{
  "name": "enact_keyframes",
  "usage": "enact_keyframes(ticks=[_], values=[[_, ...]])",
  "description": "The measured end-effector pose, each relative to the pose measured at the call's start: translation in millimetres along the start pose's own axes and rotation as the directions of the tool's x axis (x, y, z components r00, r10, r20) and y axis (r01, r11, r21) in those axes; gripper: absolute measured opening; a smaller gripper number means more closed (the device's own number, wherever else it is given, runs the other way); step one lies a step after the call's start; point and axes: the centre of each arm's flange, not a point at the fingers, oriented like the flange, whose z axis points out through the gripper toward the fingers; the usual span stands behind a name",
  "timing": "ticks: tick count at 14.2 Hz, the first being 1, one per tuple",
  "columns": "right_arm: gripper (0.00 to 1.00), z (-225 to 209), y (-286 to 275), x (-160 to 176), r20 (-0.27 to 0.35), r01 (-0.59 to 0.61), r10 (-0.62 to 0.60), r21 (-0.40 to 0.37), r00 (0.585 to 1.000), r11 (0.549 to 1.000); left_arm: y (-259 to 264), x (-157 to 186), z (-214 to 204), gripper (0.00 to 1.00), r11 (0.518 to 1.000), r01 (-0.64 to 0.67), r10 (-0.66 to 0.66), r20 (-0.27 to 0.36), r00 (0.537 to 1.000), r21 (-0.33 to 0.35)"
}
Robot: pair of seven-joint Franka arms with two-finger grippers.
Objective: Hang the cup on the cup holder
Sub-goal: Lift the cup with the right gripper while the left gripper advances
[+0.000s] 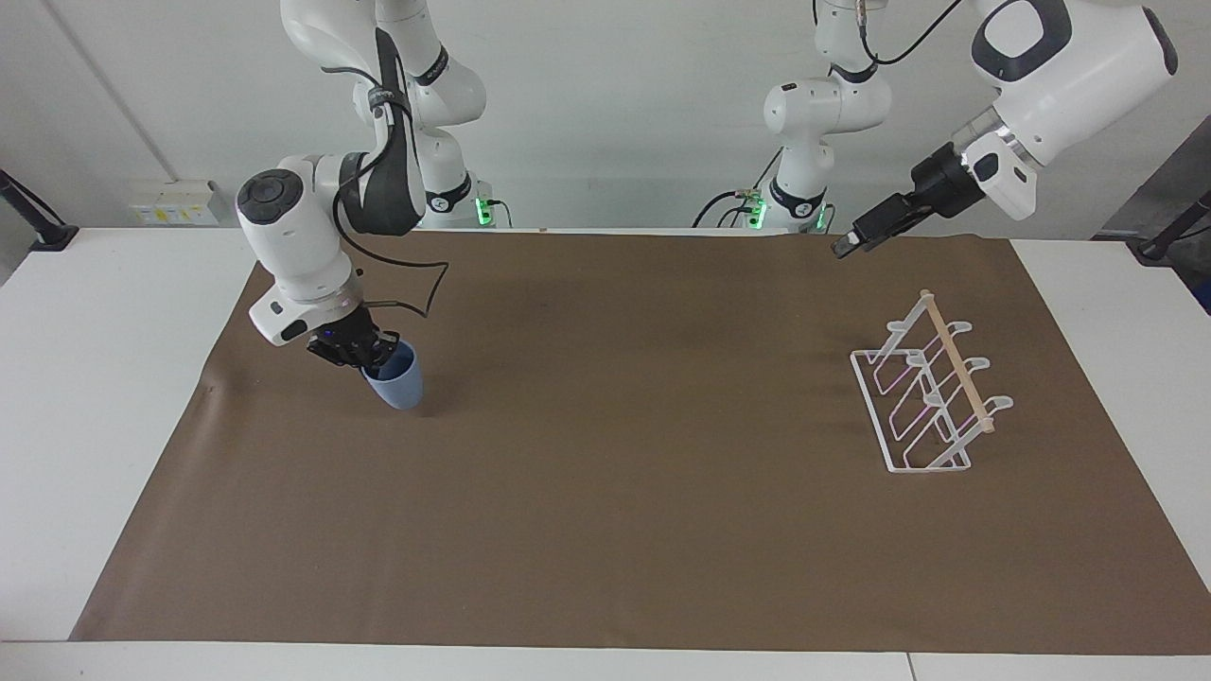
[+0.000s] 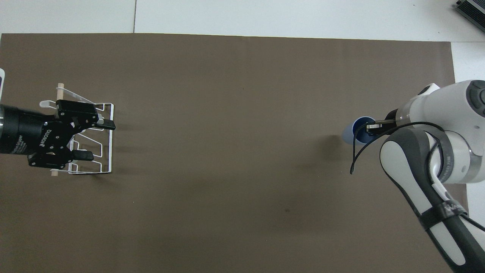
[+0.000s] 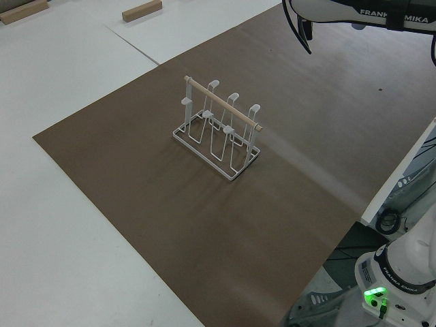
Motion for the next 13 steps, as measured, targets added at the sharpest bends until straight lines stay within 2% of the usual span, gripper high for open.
enact_keyframes(ticks=[3, 6, 9, 11, 13], values=[[0.06, -15.4, -21.4, -5.5, 0.021, -0.011, 0.010, 0.082, 1.000, 0.997, 9.2, -8.6, 4.3, 1.00, 0.983, 0.177, -0.175, 0.054, 0.983, -0.045], [0.06, -32.7, -63.2, -11.2, 0.030, 0.030, -0.035, 0.152, 0.999, 0.988, 12.5, -16.9, 11.7, 1.00, 0.944, 0.326, -0.318, 0.112, 0.941, -0.056], [0.06, -51.7, -118.3, -18.8, 0.011, 0.074, -0.080, 0.256, 0.997, 0.964, 27.1, -33.7, 26.0, 1.00, 0.897, 0.438, -0.429, 0.129, 0.894, -0.056], [0.06, -69.5, -128.9, -18.6, -0.009, 0.051, -0.051, 0.355, 0.999, 0.933, 44.1, -50.2, 39.7, 1.00, 0.863, 0.501, -0.491, 0.129, 0.862, -0.060], [0.06, -96.7, -132.0, -17.3, -0.048, 0.050, -0.033, 0.423, 0.998, 0.905, 57.5, -67.2, 56.4, 1.00, 0.816, 0.576, -0.566, 0.133, 0.813, -0.048]])
